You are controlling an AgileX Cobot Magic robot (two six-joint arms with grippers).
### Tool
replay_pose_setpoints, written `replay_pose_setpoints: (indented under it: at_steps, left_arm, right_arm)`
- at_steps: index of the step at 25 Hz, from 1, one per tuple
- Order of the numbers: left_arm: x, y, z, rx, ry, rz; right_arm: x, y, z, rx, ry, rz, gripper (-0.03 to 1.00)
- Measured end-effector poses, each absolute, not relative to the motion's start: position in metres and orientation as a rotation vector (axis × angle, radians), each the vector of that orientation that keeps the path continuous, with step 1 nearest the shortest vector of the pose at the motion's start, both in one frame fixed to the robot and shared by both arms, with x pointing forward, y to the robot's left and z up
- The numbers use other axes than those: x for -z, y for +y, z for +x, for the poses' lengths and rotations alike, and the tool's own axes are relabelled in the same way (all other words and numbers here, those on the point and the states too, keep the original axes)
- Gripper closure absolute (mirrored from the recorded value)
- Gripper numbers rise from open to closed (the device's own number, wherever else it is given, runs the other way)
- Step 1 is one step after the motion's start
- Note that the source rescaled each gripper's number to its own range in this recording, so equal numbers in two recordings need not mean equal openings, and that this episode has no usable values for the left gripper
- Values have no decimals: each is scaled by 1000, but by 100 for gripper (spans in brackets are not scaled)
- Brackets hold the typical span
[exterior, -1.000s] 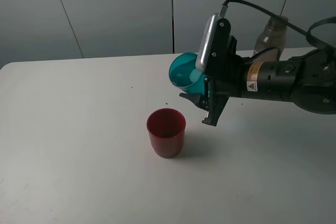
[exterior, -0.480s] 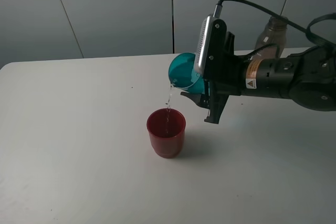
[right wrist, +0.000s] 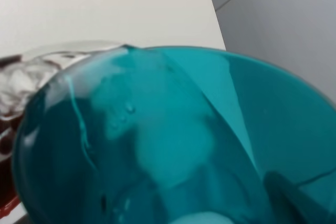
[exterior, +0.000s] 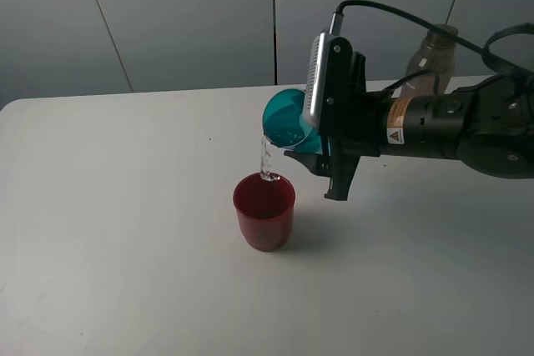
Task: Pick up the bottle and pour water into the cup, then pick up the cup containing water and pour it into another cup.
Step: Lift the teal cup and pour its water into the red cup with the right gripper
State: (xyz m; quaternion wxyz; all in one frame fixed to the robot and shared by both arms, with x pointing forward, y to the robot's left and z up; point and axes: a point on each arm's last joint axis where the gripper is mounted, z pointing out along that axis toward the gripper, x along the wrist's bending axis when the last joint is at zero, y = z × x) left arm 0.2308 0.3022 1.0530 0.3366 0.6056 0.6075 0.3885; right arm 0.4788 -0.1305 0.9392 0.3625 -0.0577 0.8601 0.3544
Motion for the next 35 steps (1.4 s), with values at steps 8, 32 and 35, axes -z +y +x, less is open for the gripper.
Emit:
replay_pose_setpoints:
  at_steps: [8,32,35]
  left_arm:
    - [-1053,302,231,-1013,1584,1579]
    - [-1053,302,231,-1013,1584,1579]
    - [-1053,302,231,-1013,1584,1579]
  right_arm:
    - [-939,-132,480,-859,2200,-201,89]
    - [-939,-134,483,-706,2125,-397,89]
    - [-939,-133,482,-688,2113,-421,89]
